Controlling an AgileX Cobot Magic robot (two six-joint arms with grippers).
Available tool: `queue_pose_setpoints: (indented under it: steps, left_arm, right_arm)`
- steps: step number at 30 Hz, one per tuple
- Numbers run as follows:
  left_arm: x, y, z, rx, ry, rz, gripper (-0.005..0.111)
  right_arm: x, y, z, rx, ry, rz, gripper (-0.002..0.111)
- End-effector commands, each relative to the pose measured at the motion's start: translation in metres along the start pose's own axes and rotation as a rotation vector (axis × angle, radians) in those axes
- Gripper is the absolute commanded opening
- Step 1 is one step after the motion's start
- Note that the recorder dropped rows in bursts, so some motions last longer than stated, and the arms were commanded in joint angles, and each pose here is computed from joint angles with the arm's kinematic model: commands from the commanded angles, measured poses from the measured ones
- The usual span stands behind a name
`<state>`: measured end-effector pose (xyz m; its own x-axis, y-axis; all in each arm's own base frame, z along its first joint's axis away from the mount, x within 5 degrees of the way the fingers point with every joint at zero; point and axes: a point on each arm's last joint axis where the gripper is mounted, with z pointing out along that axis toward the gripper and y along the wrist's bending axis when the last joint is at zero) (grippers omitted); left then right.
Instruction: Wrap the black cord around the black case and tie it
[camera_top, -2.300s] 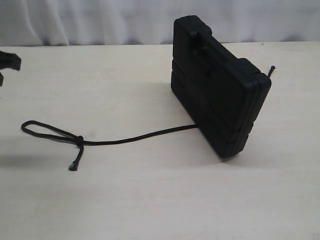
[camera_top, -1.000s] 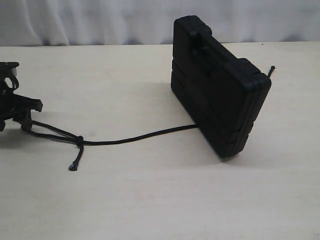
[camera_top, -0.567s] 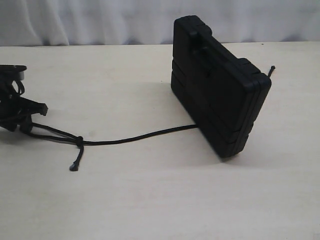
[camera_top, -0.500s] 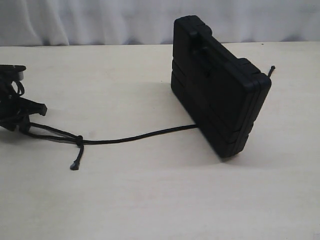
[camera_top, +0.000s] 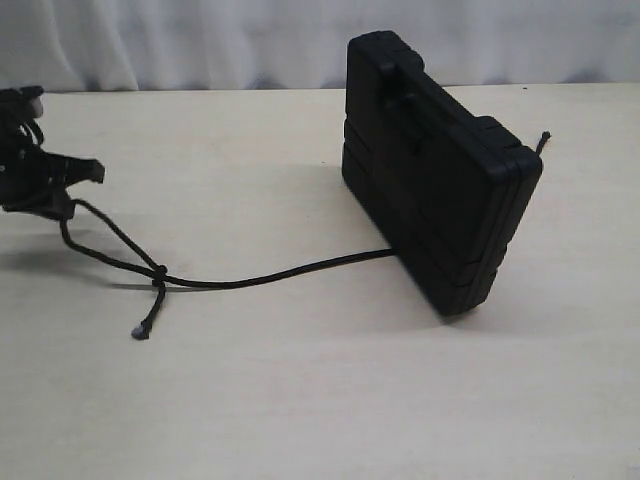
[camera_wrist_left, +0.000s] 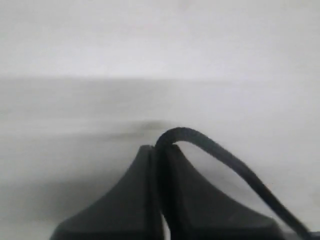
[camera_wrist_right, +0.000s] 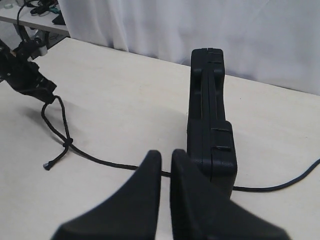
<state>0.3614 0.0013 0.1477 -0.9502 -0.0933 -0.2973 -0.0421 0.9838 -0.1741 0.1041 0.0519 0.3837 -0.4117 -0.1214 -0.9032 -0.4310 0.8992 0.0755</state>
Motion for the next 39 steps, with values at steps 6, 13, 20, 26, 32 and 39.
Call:
queue_pose_setpoints:
  steps: [6,13,20,26,32,39]
  left_arm:
    - [-0.019,-0.099,-0.055,0.646,-0.348,0.178,0.0]
    - [-0.011,-0.168,-0.058,0.678,-0.568,0.409,0.0]
    - [-0.005,-0.218,-0.073,0.714,-0.636,0.603,0.0]
    - [-0.001,-0.24,-0.078,0.716,-0.659,0.66,0.0]
    - [0.004,-0.254,-0.063,0.741,-0.622,0.687,0.0]
    - [0.001,-0.273,-0.039,0.759,-0.596,0.714,0.0]
  right_arm:
    - [0.001,0.001,0.016,-0.016,0.057,0.0,0.007]
    - [-0.025,-0.002,0.042,0.004,0.055,0.009,0.007]
    - [-0.057,-0.012,0.077,0.062,0.061,0.029,0.013]
    - [-0.092,-0.038,0.085,0.153,0.084,0.101,0.032]
    - [-0.098,-0.044,0.115,0.073,0.178,0.136,0.041]
    - [-0.092,-0.047,0.141,0.035,0.231,0.094,0.041]
